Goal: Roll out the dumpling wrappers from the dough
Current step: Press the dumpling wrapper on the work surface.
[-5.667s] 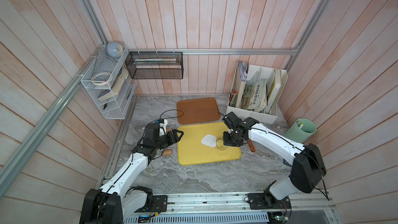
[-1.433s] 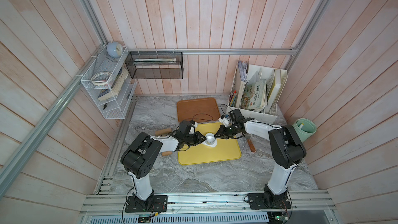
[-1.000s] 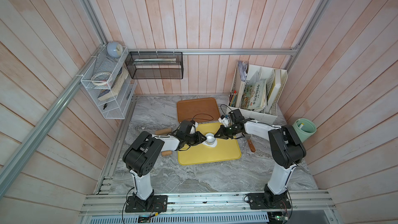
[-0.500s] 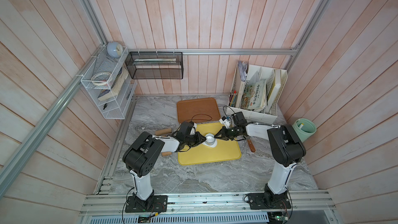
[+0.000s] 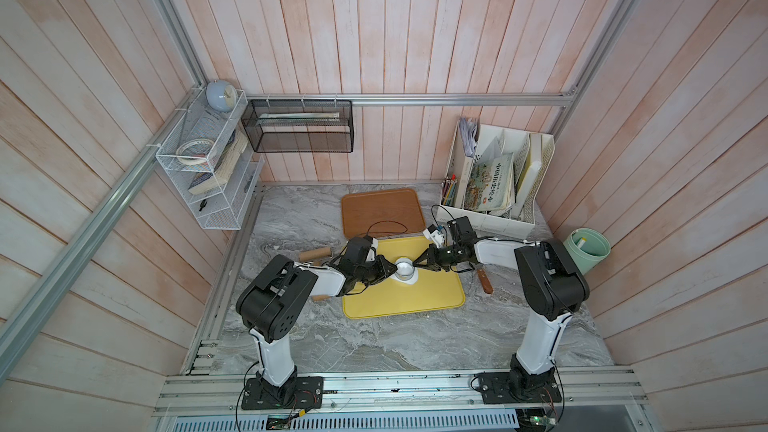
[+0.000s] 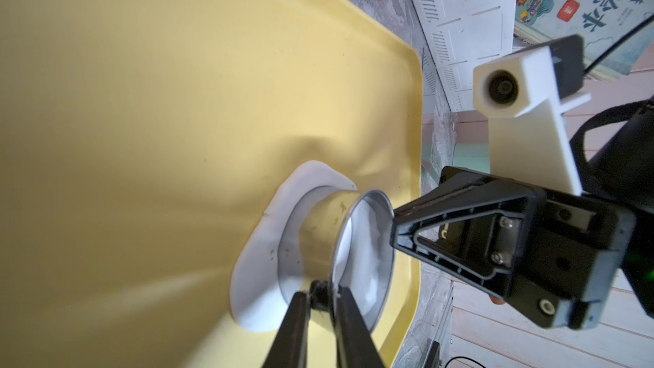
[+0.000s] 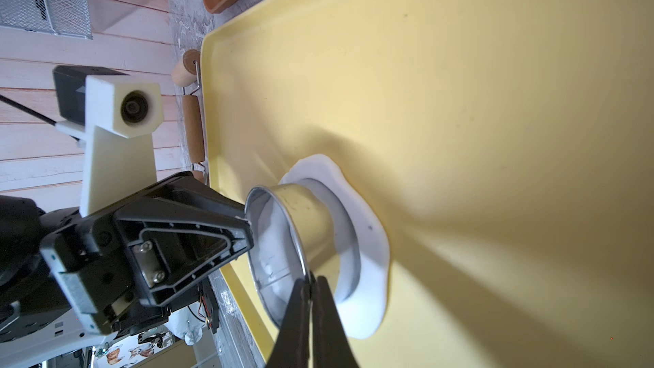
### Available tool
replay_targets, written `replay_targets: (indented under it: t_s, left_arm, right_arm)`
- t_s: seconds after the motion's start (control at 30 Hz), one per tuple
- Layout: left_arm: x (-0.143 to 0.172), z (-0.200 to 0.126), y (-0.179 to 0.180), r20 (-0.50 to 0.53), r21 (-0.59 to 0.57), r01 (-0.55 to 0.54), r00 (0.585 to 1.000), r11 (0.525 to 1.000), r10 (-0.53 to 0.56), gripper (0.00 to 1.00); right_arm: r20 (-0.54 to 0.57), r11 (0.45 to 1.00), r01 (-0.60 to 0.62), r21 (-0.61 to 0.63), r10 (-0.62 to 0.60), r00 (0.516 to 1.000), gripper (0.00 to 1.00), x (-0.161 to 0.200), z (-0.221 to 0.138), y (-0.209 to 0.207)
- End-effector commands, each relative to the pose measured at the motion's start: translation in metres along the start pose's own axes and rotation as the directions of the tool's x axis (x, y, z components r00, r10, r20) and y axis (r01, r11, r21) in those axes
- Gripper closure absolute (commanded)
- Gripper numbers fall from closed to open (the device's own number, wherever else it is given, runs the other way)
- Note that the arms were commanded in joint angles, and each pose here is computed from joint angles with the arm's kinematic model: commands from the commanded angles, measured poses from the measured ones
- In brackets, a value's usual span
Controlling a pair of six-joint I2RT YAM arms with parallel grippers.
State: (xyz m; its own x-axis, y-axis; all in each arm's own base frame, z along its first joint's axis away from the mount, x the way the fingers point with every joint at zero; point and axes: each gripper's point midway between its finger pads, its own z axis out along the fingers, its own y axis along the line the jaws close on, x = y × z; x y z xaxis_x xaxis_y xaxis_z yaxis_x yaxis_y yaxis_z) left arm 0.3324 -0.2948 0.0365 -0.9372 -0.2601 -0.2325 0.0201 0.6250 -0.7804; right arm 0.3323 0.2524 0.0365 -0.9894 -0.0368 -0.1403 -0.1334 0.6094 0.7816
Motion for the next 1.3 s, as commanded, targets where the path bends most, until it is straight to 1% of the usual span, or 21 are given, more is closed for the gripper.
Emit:
replay_targets:
  t_s: [0.0, 0.13, 0.2, 0.23, 0.27, 0.33, 0.4, 0.43, 0.47, 0.5, 0.57, 0.6, 0.7, 0.73, 0.77, 0.87, 0.93, 1.03, 1.17, 1.27]
  left_arm:
    - [0.109, -0.039, 0.165, -0.177, -0.578, 0.139, 0.940, 0.804, -0.290, 0.83]
    - [0.111, -0.041, 0.168, -0.163, -0.582, 0.150, 0.941, 0.799, -0.296, 0.83]
    - [0.107, -0.040, 0.161, -0.163, -0.563, 0.151, 0.944, 0.813, -0.288, 0.81]
    - [0.100, -0.037, 0.150, -0.162, -0.527, 0.153, 0.947, 0.836, -0.276, 0.78]
    - [0.090, -0.034, 0.135, -0.156, -0.482, 0.157, 0.953, 0.862, -0.261, 0.77]
    - [0.054, -0.029, 0.092, -0.119, -0.351, 0.167, 0.968, 0.921, -0.221, 0.76]
    - [0.011, -0.034, 0.052, -0.065, -0.228, 0.167, 0.980, 0.959, -0.186, 0.69]
    - [-0.010, -0.040, 0.032, -0.031, -0.177, 0.157, 0.986, 0.972, -0.164, 0.66]
    - [-0.028, -0.047, 0.019, 0.004, -0.151, 0.140, 0.990, 0.979, -0.141, 0.63]
    - [-0.044, -0.054, 0.004, 0.040, -0.136, 0.103, 0.994, 0.985, -0.099, 0.57]
    - [-0.063, -0.064, -0.011, 0.079, -0.145, 0.057, 0.996, 0.988, -0.046, 0.55]
    - [-0.067, -0.065, -0.019, 0.082, -0.126, 0.037, 0.996, 0.991, -0.026, 0.54]
    - [-0.065, -0.059, -0.039, 0.056, -0.002, 0.002, 0.998, 1.000, -0.002, 0.55]
    - [-0.063, -0.055, -0.044, 0.044, 0.035, -0.009, 0.999, 0.999, 0.008, 0.56]
    - [-0.061, -0.052, -0.046, 0.037, 0.044, -0.021, 0.999, 0.999, 0.020, 0.57]
    - [-0.052, -0.037, -0.039, 0.002, 0.012, -0.031, 1.000, 0.999, 0.031, 0.60]
    - [-0.045, -0.027, -0.032, -0.032, 0.005, -0.015, 0.999, 1.000, 0.015, 0.60]
    - [-0.037, -0.017, -0.031, -0.067, 0.007, -0.025, 0.997, 1.000, 0.025, 0.60]
    - [-0.029, -0.009, -0.027, -0.094, -0.002, -0.019, 0.995, 1.000, 0.019, 0.62]
    - [-0.024, -0.006, -0.022, -0.106, -0.005, -0.011, 0.994, 1.000, 0.010, 0.63]
  right_arm:
    - [-0.100, 0.821, -0.253, 0.512, 0.350, 0.932, 0.94, 0.099, 0.004, -0.144]
    - [-0.087, 0.807, -0.261, 0.530, 0.357, 0.930, 0.95, 0.102, 0.002, -0.148]
    - [-0.081, 0.826, -0.264, 0.499, 0.348, 0.934, 0.95, 0.095, 0.003, -0.139]
    - [-0.076, 0.848, -0.262, 0.461, 0.332, 0.940, 0.95, 0.086, 0.004, -0.128]
    - [-0.072, 0.873, -0.255, 0.415, 0.311, 0.948, 0.94, 0.075, 0.005, -0.114]
    - [-0.049, 0.940, -0.206, 0.273, 0.228, 0.973, 0.90, 0.038, 0.002, -0.065]
    - [-0.008, 0.985, -0.122, 0.123, 0.124, 0.992, 0.83, 0.003, -0.009, -0.009]
    - [0.021, 0.995, -0.080, 0.053, 0.079, 0.997, 0.79, -0.011, -0.018, 0.018]
    - [0.039, 0.999, -0.045, 0.006, 0.045, 0.998, 0.76, -0.020, -0.025, 0.037]
    - [0.050, 1.000, -0.019, -0.025, 0.020, 0.999, 0.73, -0.025, -0.030, 0.050]
    - [0.066, 0.998, 0.031, -0.049, -0.028, 0.997, 0.71, -0.034, -0.037, 0.064]
    - [0.063, 0.997, 0.047, -0.055, -0.043, 0.997, 0.71, -0.036, -0.036, 0.066]
    - [0.017, 0.996, 0.065, -0.061, -0.064, 0.998, 0.71, -0.036, -0.026, 0.060]
    - [0.004, 0.996, 0.061, -0.061, -0.060, 0.998, 0.73, -0.036, -0.022, 0.056]
    - [-0.006, 0.996, 0.060, -0.061, -0.060, 0.998, 0.74, -0.035, -0.018, 0.053]
    - [-0.022, 0.996, 0.073, -0.046, -0.074, 0.997, 0.75, -0.038, -0.009, 0.048]
    - [-0.038, 0.996, 0.077, -0.038, -0.078, 0.996, 0.75, -0.038, -0.003, 0.044]
    - [-0.070, 0.996, 0.084, -0.038, -0.086, 0.994, 0.75, -0.035, 0.005, 0.042]
    - [-0.107, 0.994, 0.104, -0.035, -0.108, 0.988, 0.74, -0.027, 0.014, 0.042]
    - [-0.109, 0.994, 0.101, -0.033, -0.105, 0.989, 0.74, -0.026, 0.018, 0.040]
